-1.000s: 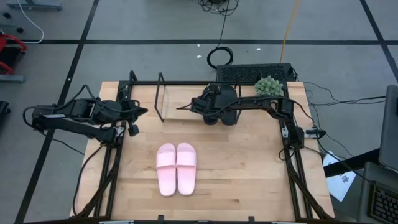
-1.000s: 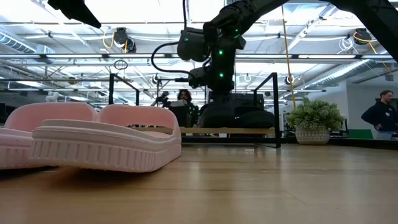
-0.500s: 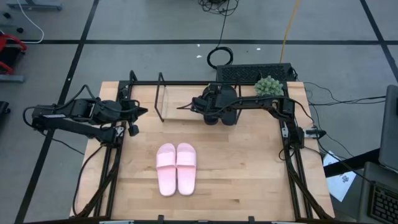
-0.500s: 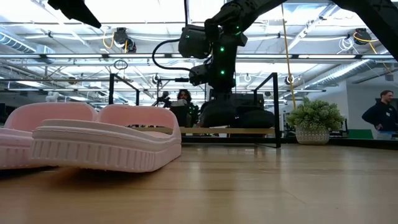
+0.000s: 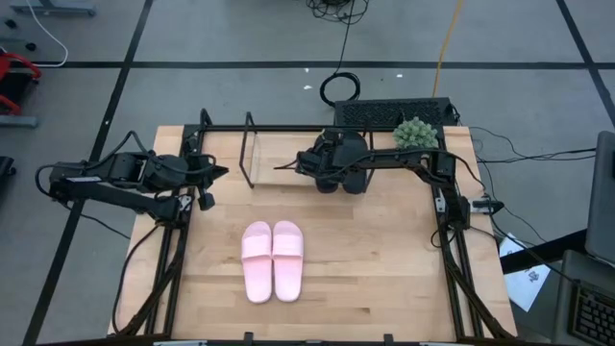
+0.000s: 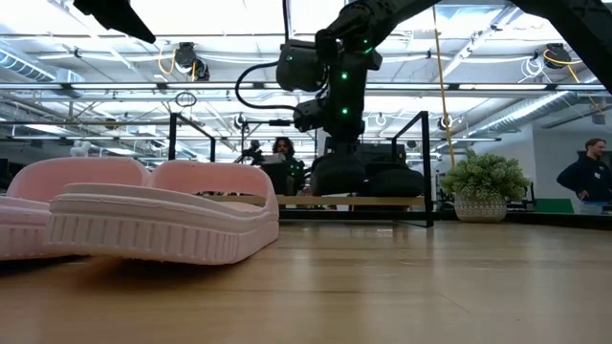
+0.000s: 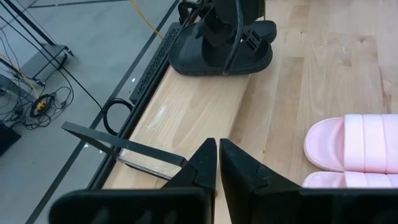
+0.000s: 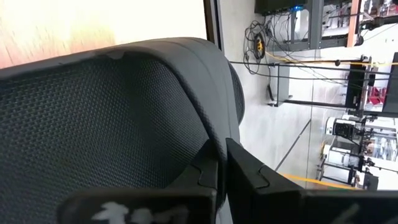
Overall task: Pick and place slides into the shelf
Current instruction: Put the left black slide on the shelf
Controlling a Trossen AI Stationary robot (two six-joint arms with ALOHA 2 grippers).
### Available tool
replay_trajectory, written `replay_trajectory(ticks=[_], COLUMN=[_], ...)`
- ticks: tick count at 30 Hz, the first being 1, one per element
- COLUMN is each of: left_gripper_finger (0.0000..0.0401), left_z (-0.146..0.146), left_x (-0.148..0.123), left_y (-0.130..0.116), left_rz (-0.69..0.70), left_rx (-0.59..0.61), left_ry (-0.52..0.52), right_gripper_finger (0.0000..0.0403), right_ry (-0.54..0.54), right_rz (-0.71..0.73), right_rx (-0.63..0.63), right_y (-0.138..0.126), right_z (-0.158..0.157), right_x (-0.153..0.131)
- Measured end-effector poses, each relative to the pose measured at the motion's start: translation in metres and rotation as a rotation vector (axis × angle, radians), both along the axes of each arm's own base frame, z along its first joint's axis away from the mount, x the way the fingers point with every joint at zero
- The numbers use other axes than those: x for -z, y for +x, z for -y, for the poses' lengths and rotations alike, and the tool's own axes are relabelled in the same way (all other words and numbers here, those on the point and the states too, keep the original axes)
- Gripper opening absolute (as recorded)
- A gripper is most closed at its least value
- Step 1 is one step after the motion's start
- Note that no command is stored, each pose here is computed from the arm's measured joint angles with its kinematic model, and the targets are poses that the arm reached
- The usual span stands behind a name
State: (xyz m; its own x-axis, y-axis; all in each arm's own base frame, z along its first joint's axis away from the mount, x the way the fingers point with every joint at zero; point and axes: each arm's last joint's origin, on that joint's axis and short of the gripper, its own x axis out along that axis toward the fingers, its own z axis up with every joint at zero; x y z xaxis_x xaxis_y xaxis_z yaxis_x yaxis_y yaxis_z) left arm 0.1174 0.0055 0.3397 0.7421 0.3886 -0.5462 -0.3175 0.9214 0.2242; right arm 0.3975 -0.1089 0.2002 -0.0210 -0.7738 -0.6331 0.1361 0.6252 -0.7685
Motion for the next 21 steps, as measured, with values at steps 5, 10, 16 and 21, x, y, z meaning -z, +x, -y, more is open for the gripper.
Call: replay_trajectory(ticks=[5,10,16,21], left_gripper_finger=[0.0024,0.0024,0.0024,0.0024], left_z=[0.0,0.0,0.0,0.0], left_x=[0.0,0.0,0.0,0.0], left_y=[0.0,0.0,0.0,0.0], left_rz=[-0.004,-0.006,-0.006,-0.007], left_rx=[0.006,0.009,0.009,0.01], left_ry=[0.008,0.012,0.012,0.014], right_gripper_finger=[0.0,0.0003,0.0019,0.0025], right_ry=[0.004,0.007,0.055,0.057], right_rz=[0.004,0.007,0.022,0.017], right_rx=[0.012,0.013,0.005,-0.007], right_y=[-0.001,-0.0009,-0.0003,0.0005], right_z=[-0.0003,-0.0003,-0.0018,-0.0049], right_x=[0.0001,0.0002,0.0012,0.0013])
